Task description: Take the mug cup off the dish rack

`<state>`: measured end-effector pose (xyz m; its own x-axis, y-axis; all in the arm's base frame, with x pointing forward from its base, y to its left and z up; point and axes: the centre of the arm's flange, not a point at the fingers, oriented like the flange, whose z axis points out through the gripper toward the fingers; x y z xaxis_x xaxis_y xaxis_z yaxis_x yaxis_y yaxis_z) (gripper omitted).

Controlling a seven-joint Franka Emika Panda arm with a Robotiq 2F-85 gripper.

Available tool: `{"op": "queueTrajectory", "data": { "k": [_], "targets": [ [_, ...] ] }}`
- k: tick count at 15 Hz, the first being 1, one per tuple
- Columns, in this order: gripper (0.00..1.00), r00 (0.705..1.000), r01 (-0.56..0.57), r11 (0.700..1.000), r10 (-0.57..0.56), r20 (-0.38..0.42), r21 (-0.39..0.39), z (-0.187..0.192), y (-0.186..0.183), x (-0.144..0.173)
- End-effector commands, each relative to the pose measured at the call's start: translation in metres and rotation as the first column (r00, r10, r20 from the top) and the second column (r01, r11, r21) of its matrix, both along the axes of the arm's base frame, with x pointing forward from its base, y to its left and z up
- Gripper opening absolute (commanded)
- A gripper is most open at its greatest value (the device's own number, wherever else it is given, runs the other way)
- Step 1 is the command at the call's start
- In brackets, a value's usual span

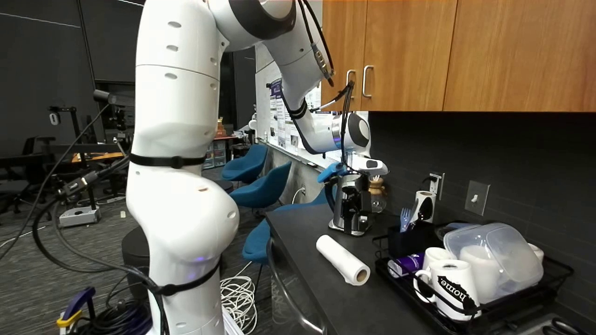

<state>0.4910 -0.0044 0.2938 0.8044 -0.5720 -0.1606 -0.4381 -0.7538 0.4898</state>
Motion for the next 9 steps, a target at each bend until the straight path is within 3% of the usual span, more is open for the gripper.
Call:
{"op": "queueTrajectory", "data": {
  "k": [1,9],
  "targets": [
    [1.0,1.0,0.01,0.995,-0.008,0.019,-0.1,-0.008,-0.013,0.014],
    [1.0,0.996,0.021,0.978,-0.004,0.084,-0.205,-0.001,-0.029,0.028]
  ]
}}
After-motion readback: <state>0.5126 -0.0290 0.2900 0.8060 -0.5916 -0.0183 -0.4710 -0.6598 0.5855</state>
